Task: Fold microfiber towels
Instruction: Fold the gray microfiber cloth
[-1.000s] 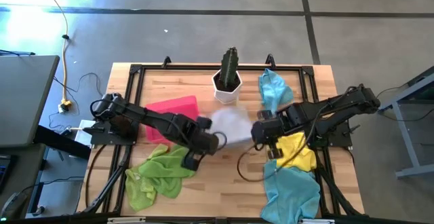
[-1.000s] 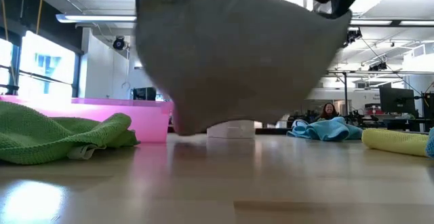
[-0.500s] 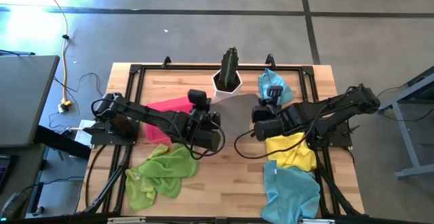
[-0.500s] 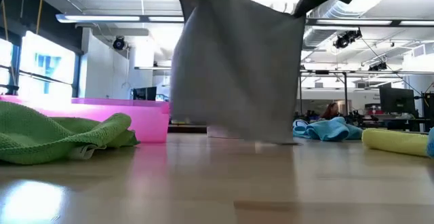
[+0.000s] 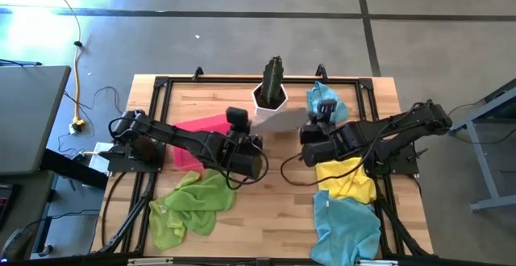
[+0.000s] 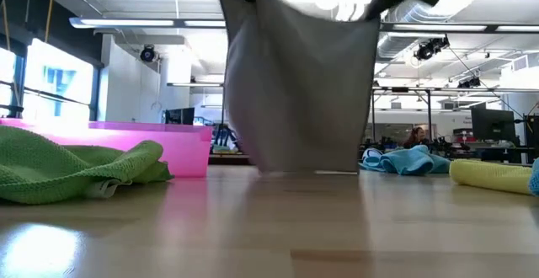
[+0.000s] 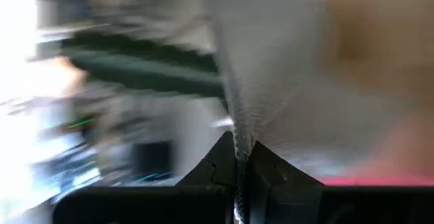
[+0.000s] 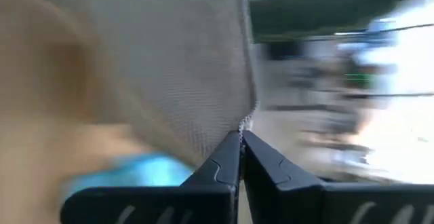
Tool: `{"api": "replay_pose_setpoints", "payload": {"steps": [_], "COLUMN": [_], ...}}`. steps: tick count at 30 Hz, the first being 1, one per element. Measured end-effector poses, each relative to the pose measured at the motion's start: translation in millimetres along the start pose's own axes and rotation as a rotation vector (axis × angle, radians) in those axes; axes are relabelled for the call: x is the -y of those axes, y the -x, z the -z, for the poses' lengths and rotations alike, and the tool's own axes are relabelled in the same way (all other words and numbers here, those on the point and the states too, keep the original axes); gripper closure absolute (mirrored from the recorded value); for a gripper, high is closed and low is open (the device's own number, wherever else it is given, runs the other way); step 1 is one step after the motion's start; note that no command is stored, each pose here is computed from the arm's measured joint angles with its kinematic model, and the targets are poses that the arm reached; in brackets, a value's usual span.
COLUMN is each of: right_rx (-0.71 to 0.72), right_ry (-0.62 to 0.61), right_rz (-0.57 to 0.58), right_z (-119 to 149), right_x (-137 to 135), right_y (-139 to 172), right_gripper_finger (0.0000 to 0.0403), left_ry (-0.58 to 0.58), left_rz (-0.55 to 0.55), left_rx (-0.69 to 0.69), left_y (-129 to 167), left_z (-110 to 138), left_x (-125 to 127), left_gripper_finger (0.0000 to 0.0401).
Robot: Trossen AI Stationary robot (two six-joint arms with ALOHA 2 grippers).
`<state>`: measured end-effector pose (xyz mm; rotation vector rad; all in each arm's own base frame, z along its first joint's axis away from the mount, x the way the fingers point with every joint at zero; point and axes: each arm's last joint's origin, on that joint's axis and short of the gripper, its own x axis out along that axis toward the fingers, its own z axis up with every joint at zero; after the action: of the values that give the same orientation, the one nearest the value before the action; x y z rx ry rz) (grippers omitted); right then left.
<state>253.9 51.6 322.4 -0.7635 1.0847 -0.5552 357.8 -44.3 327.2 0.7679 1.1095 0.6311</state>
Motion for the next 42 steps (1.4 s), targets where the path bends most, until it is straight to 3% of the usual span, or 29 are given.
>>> {"api": "replay_pose_setpoints", "payload": {"steps": [5,7,9,14,16,20,23,25,27,31,34,37,42], "right_rx": [-0.014,-0.002,-0.015,-0.112,-0.119,-0.105,-0.103,-0.100,-0.107,-0.194,-0.236,-0.216,-0.202], "right_ry": [-0.024,0.003,0.024,0.043,0.031,0.021,0.018,-0.010,-0.069,-0.267,-0.381,-0.383,-0.303], "right_rz": [-0.677,-0.772,-0.695,-0.195,-0.014,0.195,0.181,0.096,-0.064,-0.527,-0.732,-0.850,-0.968], "right_z": [0.5,0.3,2.6,15.2,16.3,15.1,14.9,14.8,14.9,13.5,6.4,-2.7,-10.8], "right_x": [-20.0,-22.9,-22.3,-2.7,5.4,14.0,13.2,8.8,1.4,-17.1,-32.1,-47.8,-70.6], "right_y": [8.9,11.9,12.1,1.6,-2.6,-6.0,-5.3,-3.0,0.5,11.2,20.3,28.4,37.9], "right_gripper_finger": [0.0402,0.0402,0.0402,0.0402,0.0402,0.0402,0.0402,0.0402,0.0402,0.0402,0.0402,0.0402,0.0402], "left_ry": [-0.070,-0.093,-0.094,-0.062,-0.046,-0.023,0.015,0.037,0.077,0.176,0.202,0.129,-0.028], "left_rz": [0.633,0.712,0.612,0.028,-0.145,-0.320,-0.331,-0.279,-0.154,0.312,0.597,0.726,0.781], "left_rx": [0.078,0.111,0.101,0.008,-0.025,-0.064,-0.057,-0.032,0.007,0.067,0.099,0.126,0.078], "left_y": [9.1,10.9,8.8,-5.2,-10.2,-15.7,-14.7,-10.5,-4.2,11.7,13.3,10.7,5.0], "left_z": [-1.8,-3.4,-3.5,-1.9,-1.7,-0.9,-1.0,-2.1,-3.7,-7.5,-17.0,-25.3,-27.5], "left_x": [19.5,21.4,18.9,-3.0,-11.8,-21.7,-21.3,-16.5,-8.0,15.7,44.8,83.8,133.6], "left_gripper_finger": [0.0401,0.0401,0.0401,0.0401,0.0401,0.0401,0.0401,0.0401,0.0401,0.0401,0.0401,0.0401,0.0401]}}
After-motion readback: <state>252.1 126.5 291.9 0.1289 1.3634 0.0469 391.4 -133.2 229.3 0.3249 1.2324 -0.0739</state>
